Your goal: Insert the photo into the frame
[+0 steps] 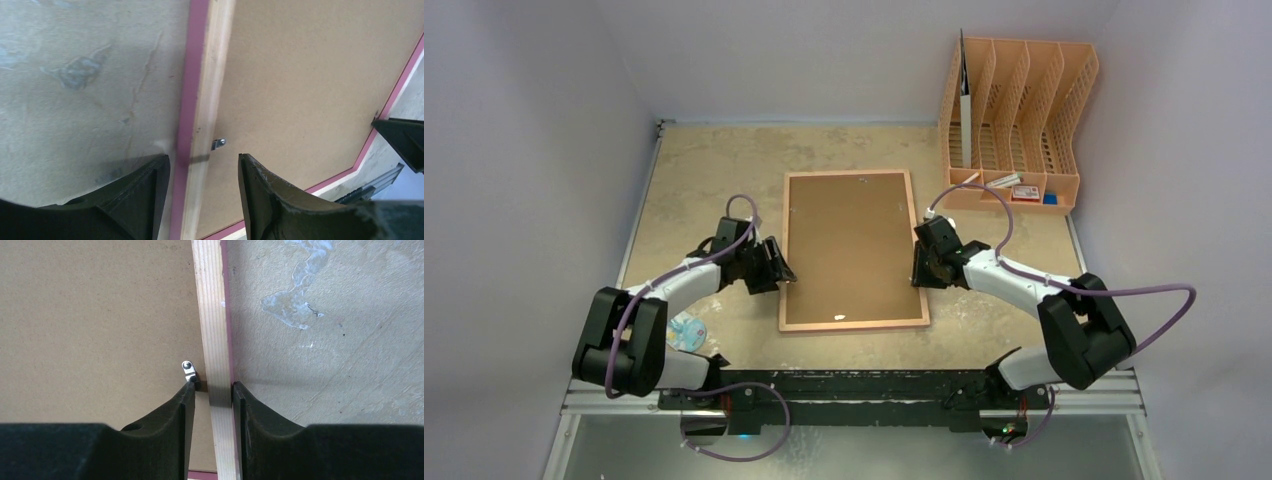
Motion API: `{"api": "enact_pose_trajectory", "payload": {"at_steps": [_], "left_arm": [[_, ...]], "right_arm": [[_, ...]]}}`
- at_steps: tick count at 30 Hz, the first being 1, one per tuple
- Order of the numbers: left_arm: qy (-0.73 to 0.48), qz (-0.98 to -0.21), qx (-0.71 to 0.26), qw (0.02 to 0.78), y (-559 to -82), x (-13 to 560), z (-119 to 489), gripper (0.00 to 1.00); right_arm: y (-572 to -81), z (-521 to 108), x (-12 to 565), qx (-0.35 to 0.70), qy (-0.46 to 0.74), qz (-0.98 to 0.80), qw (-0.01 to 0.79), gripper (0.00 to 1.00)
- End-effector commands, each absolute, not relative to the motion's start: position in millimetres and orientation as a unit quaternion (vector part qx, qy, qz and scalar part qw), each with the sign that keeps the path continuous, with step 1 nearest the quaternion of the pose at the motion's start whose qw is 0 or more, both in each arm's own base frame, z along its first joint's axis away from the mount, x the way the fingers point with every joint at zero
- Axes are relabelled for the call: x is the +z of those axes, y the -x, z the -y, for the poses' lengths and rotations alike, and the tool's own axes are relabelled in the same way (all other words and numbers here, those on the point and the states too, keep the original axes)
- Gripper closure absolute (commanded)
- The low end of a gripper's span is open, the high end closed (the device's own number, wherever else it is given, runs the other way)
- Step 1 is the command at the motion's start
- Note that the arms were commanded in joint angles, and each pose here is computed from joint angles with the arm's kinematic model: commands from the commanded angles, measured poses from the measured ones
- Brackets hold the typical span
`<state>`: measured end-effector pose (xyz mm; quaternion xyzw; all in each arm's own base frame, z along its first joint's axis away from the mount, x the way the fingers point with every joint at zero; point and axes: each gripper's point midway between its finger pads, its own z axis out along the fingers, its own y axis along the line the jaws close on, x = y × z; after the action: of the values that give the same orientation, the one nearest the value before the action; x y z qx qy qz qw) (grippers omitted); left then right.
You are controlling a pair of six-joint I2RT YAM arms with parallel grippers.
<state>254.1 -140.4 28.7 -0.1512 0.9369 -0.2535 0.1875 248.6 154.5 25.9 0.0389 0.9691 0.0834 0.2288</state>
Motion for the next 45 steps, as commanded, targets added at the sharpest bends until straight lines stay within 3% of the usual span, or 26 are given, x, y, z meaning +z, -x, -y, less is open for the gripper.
{"api": "enact_pose_trajectory", "payload": {"at_steps": [1, 12, 19, 25, 34, 45], "left_arm": [[0.132, -0.941, -0.256, 0.178, -249.0, 22.8, 146.9, 0.45], [0.129, -0.941, -0.258, 0.179, -249.0, 23.4, 148.7, 0.45], [0.129, -0.941, -0.256, 0.179, -248.8, 22.9, 148.1, 0.45], [0.128, -0.941, -0.258, 0.179, -249.3, 24.1, 148.8, 0.45], [0.128, -0.941, -0.257, 0.180, -249.2, 24.2, 148.5, 0.45], [0.128, -0.941, -0.257, 0.181, -249.3, 24.2, 148.4, 0.45]], "right_arm": [[-248.1, -159.4, 26.5, 0.093, -0.047, -0.968, 0.226, 0.66], [-259.2, -158.7, 27.0, 0.089, -0.080, -0.962, 0.247, 0.74], [-254.2, -169.0, 42.3, 0.132, -0.061, -0.956, 0.256, 0.54], [-252.2, -170.1, 28.7, 0.126, -0.041, -0.961, 0.241, 0.52], [-257.3, -162.2, 17.9, 0.093, -0.043, -0.965, 0.240, 0.57], [-253.7, -160.7, 18.4, 0.089, -0.070, -0.967, 0.227, 0.75]]}}
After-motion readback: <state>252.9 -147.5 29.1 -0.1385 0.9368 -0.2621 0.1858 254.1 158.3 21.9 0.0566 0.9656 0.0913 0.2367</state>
